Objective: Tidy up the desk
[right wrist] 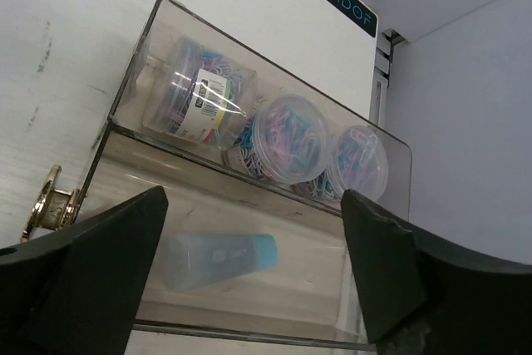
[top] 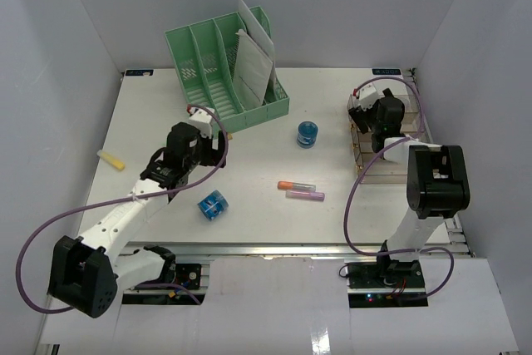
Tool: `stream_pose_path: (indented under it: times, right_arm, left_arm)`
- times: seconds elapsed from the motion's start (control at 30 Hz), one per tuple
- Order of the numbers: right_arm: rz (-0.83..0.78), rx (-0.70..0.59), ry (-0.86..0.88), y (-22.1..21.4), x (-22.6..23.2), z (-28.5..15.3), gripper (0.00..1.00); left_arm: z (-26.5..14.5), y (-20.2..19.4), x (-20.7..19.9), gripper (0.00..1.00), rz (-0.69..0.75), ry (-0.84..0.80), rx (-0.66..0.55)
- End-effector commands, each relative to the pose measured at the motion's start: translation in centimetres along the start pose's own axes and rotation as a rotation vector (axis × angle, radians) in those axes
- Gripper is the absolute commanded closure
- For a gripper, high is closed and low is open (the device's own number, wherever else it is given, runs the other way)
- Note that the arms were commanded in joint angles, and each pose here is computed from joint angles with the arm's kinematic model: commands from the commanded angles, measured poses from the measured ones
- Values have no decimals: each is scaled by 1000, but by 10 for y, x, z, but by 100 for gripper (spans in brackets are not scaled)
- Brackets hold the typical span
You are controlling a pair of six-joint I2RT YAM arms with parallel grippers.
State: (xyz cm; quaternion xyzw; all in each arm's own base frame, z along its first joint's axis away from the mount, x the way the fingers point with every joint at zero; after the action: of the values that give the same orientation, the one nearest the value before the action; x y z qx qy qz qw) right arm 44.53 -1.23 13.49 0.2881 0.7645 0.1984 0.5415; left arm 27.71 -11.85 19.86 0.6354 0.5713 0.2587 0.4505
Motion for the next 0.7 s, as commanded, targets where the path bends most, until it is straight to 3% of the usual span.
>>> stream_pose_path:
  times: [0.0,0.1,0.2,0.27,0.37,0.47,0.53,0.67]
  right_arm:
    - [29,-87,-65,29,-28,-6,9]
    - [88,-144,69,47,-24,-23,10]
    - [150,-179,383,63,-5,-53,10]
    - [193,-283,593,79,13,-84,10]
    - [272,-444,771,99,29,-125,10]
    - [290,-504,784,107,26,-148,10]
    - [292,-529,785,109,25,-162,10]
    - [297,-544,796,106,30,-168,10]
  left_arm:
    - [-3,27,17,2,-241,-47,-39]
    - [0,41,39,2,-474,-26,-46]
    - [9,44,66,5,-681,-15,-9]
    - [18,42,92,8,-860,50,12]
    - [35,33,122,13,-1076,186,78]
    - [50,41,138,21,-1198,244,96]
    - [64,24,154,27,-1308,431,198]
    - [76,29,172,23,-1411,662,248]
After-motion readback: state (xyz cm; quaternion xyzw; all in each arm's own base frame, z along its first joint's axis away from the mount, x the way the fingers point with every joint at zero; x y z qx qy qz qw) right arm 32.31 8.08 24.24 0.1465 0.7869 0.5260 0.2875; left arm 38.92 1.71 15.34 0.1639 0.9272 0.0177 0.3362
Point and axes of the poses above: each gripper's point midway between its finger pads, its own z axis out along the fingers, its own x axis along the line the jaws close on, y = z × x, the point moved 6 cm from there along -z, back along the fingers, and after that the axes turned 12 degrees about -z, right-handed, at the moved point
